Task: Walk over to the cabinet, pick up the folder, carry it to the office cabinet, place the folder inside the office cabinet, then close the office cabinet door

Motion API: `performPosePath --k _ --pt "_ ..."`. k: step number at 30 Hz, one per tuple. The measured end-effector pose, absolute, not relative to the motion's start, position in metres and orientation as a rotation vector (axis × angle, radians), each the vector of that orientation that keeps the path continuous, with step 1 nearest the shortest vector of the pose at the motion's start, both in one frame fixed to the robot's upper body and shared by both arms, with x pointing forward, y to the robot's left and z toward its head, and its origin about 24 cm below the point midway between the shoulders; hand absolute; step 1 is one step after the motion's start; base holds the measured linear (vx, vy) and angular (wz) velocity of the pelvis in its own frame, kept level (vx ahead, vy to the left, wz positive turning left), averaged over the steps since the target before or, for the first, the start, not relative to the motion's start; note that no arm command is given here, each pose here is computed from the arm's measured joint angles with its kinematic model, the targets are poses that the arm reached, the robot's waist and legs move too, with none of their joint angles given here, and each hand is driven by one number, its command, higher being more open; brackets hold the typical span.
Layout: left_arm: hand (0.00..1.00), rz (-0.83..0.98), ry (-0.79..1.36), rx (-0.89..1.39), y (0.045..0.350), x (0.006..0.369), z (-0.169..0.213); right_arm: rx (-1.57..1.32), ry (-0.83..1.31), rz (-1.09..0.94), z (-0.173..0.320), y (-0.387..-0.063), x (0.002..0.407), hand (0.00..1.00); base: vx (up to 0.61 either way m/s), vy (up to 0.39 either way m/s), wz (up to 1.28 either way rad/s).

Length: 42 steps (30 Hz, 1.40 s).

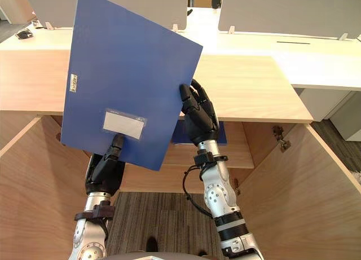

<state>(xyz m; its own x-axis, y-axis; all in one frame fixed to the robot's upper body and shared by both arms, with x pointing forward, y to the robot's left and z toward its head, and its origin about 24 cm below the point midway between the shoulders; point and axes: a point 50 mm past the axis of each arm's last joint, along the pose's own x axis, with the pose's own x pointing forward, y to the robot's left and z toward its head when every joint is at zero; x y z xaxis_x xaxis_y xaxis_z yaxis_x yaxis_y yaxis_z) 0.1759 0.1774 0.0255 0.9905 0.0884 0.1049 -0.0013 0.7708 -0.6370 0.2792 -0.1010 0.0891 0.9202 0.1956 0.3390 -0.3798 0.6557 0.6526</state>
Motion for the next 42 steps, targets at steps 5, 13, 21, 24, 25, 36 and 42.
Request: performPosePath --k 5,13,21,24,25,36,42 --pt "1.00 0.122 -0.113 -0.657 0.185 0.174 0.021 0.622 -0.244 0.276 0.087 -0.107 0.280 0.00 0.00 0.000 0.00" --pt "1.00 0.216 -0.088 -0.611 0.198 0.171 0.018 0.575 -0.226 0.226 0.078 -0.115 0.273 0.00 0.00 0.000 0.00" --pt "1.00 0.307 -0.117 -0.579 0.220 0.165 0.020 0.578 -0.216 0.098 0.066 -0.143 0.263 0.00 0.00 -0.001 0.06" --pt "1.00 0.367 -0.130 -0.558 0.234 0.160 0.020 0.572 -0.241 0.046 0.068 -0.158 0.261 0.00 0.00 -0.004 0.07" --pt "1.00 0.395 -0.129 -0.550 0.240 0.157 0.018 0.573 -0.247 0.033 0.069 -0.160 0.259 0.00 0.00 0.000 0.00" --pt "1.00 0.680 0.139 -0.504 0.270 0.102 -0.041 0.563 -0.323 -0.048 0.080 -0.183 0.244 0.00 0.00 -0.001 0.01" --pt "1.00 0.716 0.578 -0.458 0.252 0.058 -0.111 0.523 -0.229 0.193 0.072 -0.140 0.242 0.00 0.01 -0.003 -0.02"
